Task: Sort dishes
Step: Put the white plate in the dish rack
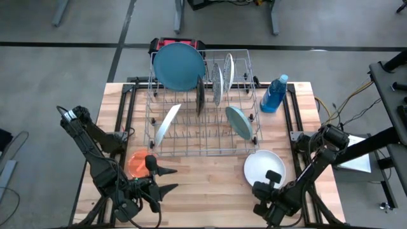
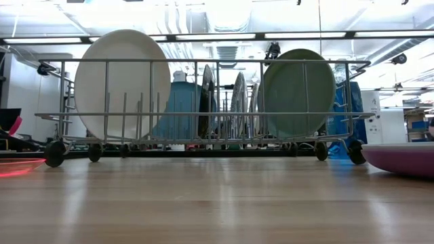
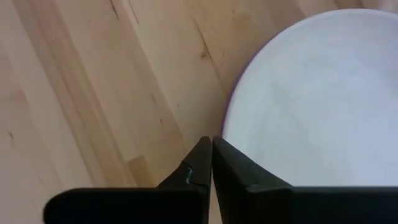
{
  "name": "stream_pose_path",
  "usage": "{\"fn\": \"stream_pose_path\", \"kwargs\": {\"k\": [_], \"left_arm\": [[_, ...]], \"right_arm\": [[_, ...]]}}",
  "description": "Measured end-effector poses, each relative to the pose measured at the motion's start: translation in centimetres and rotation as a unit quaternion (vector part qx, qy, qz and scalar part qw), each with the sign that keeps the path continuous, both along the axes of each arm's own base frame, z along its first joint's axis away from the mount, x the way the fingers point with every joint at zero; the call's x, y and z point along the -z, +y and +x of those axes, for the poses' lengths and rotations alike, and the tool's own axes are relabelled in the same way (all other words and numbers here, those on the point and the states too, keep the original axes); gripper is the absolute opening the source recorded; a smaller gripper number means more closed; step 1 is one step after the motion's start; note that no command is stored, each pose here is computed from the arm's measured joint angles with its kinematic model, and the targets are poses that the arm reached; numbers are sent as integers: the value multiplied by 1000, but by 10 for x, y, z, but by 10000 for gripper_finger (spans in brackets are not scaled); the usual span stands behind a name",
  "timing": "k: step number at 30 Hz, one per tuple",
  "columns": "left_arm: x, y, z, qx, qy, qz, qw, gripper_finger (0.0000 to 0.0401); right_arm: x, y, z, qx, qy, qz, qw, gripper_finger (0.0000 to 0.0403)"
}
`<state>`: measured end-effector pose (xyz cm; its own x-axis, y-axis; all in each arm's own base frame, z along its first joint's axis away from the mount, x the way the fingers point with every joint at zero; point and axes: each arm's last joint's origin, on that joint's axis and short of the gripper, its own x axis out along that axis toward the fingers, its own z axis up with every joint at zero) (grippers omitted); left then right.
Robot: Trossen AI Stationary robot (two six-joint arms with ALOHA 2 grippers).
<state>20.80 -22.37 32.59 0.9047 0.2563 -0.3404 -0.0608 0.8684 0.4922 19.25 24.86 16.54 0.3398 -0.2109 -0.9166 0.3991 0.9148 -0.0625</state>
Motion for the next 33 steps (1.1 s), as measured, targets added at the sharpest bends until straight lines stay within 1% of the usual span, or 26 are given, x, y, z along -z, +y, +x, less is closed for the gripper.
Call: {"fn": "stream_pose_path", "kwargs": {"k": [2,7,14,17,19,21,23,28,29,33], "left_arm": [[0,0,0,0,0,0,1000,230],[0,0,0,0,0,0,1000,230],[3,-2,2,0,3,4,1000,230],[5,-3,2,0,5,7,1000,230],[5,-3,3,0,6,7,1000,230],[6,-3,3,0,6,8,1000,230],[6,-3,3,0,6,8,1000,230],[6,-3,3,0,6,8,1000,230],[6,-3,3,0,6,8,1000,230],[6,-3,3,0,6,8,1000,230]], "right_arm": [[1,-1,0,2,2,-2,1000,8],[2,-4,0,9,9,-5,1000,34],[8,-10,1,34,25,3,999,94],[12,-11,0,29,26,4,999,114],[13,-11,0,21,26,4,999,119],[13,-11,0,16,25,6,1000,114],[13,-10,1,10,26,9,1000,97],[14,-9,0,0,42,19,999,18],[13,-9,0,-2,44,20,999,11],[10,-9,0,-2,51,35,998,12]]}}
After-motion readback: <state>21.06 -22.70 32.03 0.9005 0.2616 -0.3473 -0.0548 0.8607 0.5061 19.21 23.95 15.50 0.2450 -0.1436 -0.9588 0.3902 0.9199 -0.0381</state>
